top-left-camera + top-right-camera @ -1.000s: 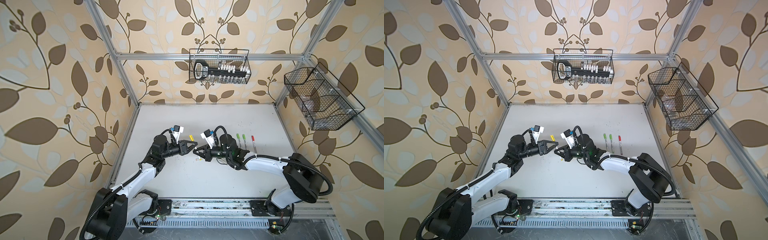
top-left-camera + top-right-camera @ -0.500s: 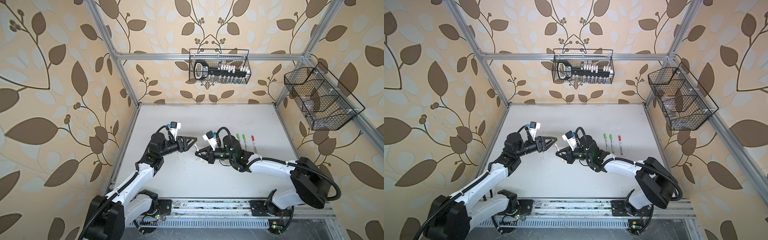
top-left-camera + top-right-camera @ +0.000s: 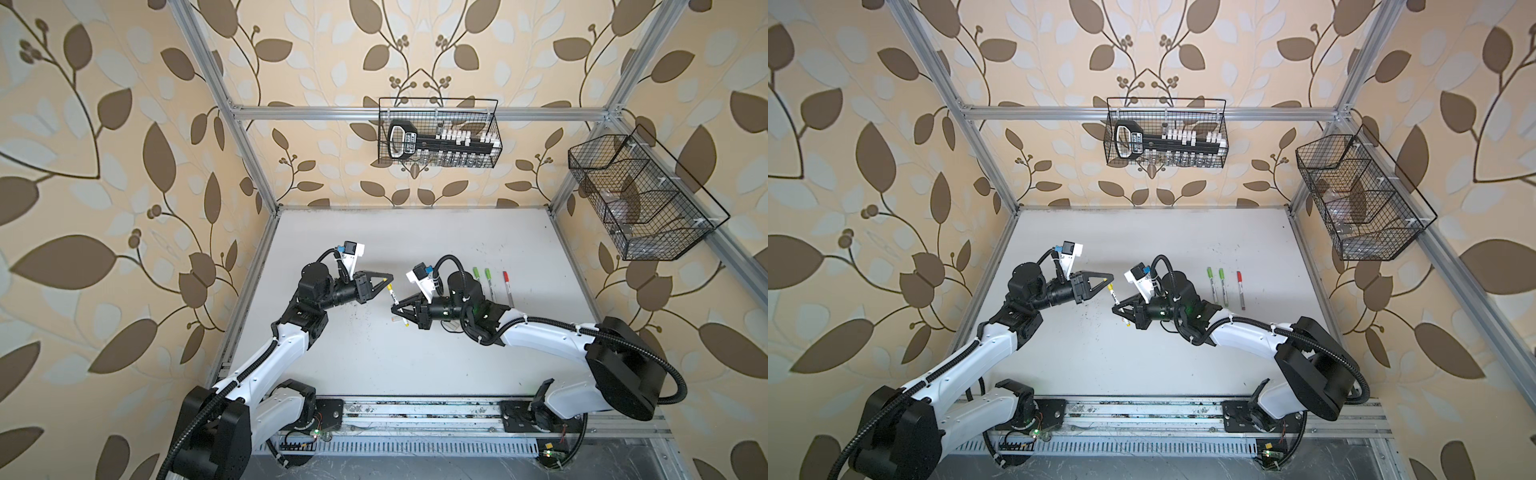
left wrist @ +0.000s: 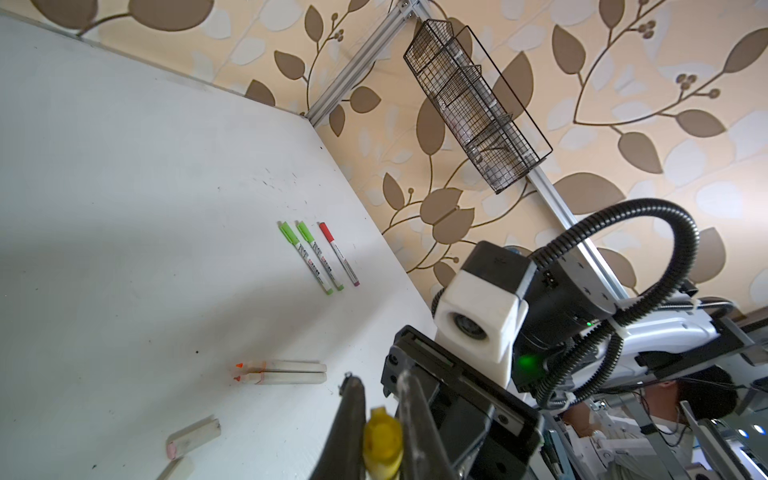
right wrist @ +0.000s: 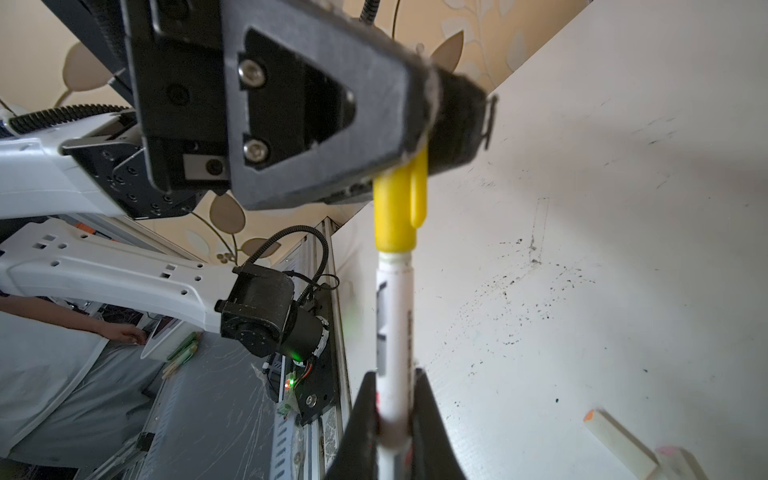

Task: Insert the pens into the pen caps
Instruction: 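Push the yellow cap down onto the marker with the left gripper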

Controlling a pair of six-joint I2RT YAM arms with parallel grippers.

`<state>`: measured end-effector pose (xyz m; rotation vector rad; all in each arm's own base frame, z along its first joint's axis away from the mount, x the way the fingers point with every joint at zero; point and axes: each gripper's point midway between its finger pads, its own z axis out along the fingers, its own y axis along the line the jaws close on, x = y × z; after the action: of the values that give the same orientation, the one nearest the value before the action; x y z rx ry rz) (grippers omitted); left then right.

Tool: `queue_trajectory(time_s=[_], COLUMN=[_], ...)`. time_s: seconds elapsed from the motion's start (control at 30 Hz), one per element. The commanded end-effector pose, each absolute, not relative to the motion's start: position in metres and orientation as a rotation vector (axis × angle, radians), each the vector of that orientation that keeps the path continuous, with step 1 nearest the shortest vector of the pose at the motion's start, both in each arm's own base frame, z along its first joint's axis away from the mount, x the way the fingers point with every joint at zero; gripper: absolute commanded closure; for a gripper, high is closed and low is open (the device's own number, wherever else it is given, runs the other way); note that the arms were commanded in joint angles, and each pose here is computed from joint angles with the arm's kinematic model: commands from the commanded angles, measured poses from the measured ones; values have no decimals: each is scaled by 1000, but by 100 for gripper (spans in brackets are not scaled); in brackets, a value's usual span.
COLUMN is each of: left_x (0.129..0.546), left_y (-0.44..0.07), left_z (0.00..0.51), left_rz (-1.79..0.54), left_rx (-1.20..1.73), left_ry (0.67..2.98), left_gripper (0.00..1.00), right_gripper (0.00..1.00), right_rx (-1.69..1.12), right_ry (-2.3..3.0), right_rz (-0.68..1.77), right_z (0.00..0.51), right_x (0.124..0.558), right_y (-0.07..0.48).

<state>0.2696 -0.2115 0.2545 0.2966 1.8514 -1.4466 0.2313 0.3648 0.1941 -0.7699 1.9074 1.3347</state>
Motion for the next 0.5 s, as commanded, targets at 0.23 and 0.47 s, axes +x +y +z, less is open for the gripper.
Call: queue_trajectory(time_s=[0.23, 0.47], left_x=[249, 234], left_y=[-237, -247], left_z=[255, 233], left_rz=[-1496, -1458], left_rx=[525, 588], left_ry=[1835, 1910], left_gripper=[100, 100], right_gripper=[100, 100], right_rx=[-807, -821], right_ry=[1601, 1450], right_rz=[1295, 1230], right_z=[286, 345], right_x=[255, 278], right_y=[366, 368])
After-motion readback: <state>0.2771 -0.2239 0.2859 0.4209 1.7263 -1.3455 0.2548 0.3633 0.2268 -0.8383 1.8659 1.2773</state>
